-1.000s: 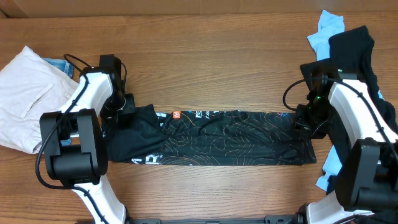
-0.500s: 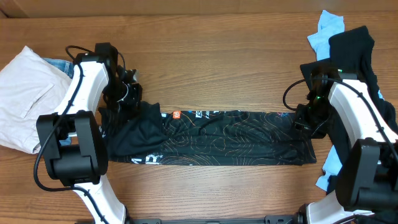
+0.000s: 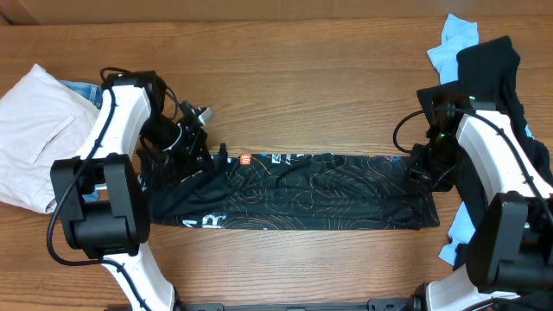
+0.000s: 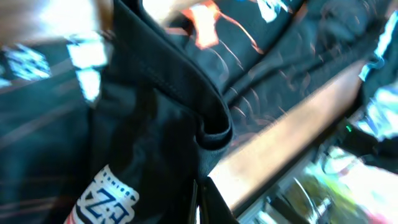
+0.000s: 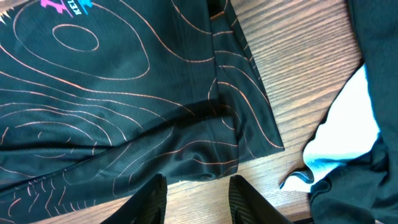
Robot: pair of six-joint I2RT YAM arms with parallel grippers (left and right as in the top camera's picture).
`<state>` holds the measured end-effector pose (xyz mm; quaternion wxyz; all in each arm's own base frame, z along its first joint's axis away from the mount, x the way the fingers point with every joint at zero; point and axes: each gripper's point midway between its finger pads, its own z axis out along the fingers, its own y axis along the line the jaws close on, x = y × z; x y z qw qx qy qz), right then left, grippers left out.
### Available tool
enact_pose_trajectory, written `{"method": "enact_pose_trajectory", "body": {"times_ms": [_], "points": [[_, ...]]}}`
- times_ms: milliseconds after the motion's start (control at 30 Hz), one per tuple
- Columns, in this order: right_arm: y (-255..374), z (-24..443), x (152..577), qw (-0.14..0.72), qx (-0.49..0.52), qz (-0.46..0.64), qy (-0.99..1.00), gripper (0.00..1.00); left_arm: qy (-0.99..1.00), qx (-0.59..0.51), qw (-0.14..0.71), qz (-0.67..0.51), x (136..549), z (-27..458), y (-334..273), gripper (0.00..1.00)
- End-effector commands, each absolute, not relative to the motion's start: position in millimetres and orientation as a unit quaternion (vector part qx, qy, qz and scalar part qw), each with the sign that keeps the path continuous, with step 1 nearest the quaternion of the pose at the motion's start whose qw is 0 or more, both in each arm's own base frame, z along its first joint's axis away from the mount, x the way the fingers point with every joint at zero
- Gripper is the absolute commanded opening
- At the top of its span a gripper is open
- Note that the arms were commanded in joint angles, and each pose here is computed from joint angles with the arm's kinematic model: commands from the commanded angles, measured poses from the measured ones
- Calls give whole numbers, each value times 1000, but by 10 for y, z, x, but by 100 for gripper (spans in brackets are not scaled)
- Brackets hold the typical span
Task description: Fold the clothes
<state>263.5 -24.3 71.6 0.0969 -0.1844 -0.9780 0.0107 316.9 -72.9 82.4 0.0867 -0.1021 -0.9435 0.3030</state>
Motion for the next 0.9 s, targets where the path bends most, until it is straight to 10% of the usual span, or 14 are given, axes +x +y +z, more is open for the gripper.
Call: {"method": "enact_pose_trajectory", "body": {"times_ms": [0,467,500,567,867], "points": [[-240,766,2658,83,-187,7,-979,37,-917,-155,69,360,3152,960,-903,5],[-241,766,2661,82,-186,7,-979,37,-890,-268,113,352,2833,980,-1330,9],[-241,766,2661,82,-186,7,-979,37,-890,-270,114,349,2831,973,-1351,15],[-241,766,2661,82,-186,7,-979,37,-888,-279,113,347,2825,966,-1395,63],[-245,766,2658,83,-187,7,-979,54,-902,-263,120,322,2855,907,-1349,55]]}}
